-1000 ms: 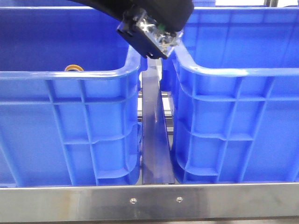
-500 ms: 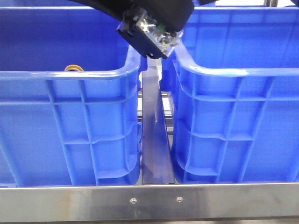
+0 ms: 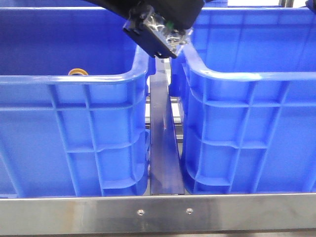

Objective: Pick red and yellow buttons and place in box
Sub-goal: 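Grasp the red button with the right gripper from the left gripper, then lower the red button into the empty bin and open the right gripper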

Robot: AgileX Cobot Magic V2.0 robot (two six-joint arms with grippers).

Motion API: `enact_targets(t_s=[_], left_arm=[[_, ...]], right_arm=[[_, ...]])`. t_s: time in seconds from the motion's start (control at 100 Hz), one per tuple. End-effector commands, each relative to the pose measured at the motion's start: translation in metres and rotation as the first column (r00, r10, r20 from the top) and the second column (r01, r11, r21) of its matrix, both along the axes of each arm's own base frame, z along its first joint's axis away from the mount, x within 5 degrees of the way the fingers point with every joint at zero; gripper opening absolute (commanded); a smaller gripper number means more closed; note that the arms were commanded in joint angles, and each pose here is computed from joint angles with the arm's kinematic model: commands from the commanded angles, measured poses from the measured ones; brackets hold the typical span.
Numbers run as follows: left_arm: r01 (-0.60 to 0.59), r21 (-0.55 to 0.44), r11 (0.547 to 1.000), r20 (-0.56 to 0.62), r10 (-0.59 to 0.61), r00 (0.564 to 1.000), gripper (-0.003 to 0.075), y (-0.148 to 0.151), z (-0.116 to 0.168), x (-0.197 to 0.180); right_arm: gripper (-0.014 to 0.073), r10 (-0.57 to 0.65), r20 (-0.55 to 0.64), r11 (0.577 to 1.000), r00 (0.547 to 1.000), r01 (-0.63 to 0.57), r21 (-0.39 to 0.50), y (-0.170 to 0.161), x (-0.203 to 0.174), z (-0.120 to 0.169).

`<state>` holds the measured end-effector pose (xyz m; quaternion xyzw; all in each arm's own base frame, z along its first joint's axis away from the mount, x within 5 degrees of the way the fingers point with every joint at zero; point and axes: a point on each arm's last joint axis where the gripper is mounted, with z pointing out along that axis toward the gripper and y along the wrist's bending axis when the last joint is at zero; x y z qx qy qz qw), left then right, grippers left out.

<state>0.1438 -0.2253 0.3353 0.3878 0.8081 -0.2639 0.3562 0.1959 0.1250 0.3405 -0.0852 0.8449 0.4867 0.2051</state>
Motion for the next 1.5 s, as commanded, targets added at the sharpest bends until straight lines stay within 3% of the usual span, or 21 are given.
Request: enact_targets(t_s=[0.0,0.08,0.26,0.37,0.57,0.73,0.89,1.02,1.15,1.34,1.49], left_arm=[[-0.005,-0.102,0.995,0.050,0.010,0.999,0.0085,-0.001,0.020,-0.001],[-0.004,-0.097,0.995,0.046,0.009,0.999,0.0119,-0.001,0.019,-0.002],[-0.004,-0.097,0.995,0.046,0.008,0.999,0.0418,-0.001,0.019,-0.002],[-0.004,-0.097,0.995,0.046,0.008,0.999,0.0503,-0.001,0.019,-0.002],[-0.004,-0.097,0.995,0.046,0.008,0.999,0.0504,-0.001,0.019,-0.002],[-0.004,-0.097,0.995,0.046,0.008,0.999,0.0503,-0.001,0.019,-0.002],[-0.005,-0.103,0.995,0.050,0.010,0.999,0.0501,-0.001,0.020,-0.001],[-0.005,-0.105,0.994,0.051,0.011,0.999,0.0501,-0.001,0.020,-0.001],[-0.007,-0.112,0.994,0.057,0.013,0.998,0.0501,-0.001,0.021,-0.001],[-0.007,-0.112,0.994,0.057,0.013,0.998,0.0501,-0.001,0.021,-0.001],[-0.007,-0.113,0.994,0.057,0.013,0.998,0.0501,-0.001,0.021,-0.001]], right_arm=[[0.0148,0.012,0.031,0.994,0.999,-0.016,0.108,0.003,-0.005,0.022],[0.0148,0.011,0.032,0.994,0.999,-0.014,0.108,0.003,-0.005,0.022],[0.0148,0.004,0.040,0.994,0.999,-0.008,0.108,0.002,-0.005,0.023],[0.0148,-0.020,0.052,0.994,0.998,0.014,0.106,-0.006,-0.002,0.026],[0.0148,-0.079,0.155,0.997,0.985,0.077,0.023,-0.036,0.010,0.046],[0.0148,-0.160,0.361,0.971,0.919,0.213,-0.110,-0.066,0.024,0.061],[0.0148,-0.233,0.546,0.891,0.805,0.401,-0.211,-0.085,0.043,0.057],[0.0148,-0.263,0.633,0.833,0.728,0.503,-0.232,-0.094,0.053,0.047],[0.0148,-0.271,0.662,0.790,0.699,0.554,-0.262,-0.095,0.069,0.028],[0.0148,-0.318,0.727,0.684,0.609,0.678,-0.269,-0.093,0.104,0.007],[0.0148,-0.335,0.720,0.628,0.608,0.713,-0.310,-0.090,0.131,-0.022]])
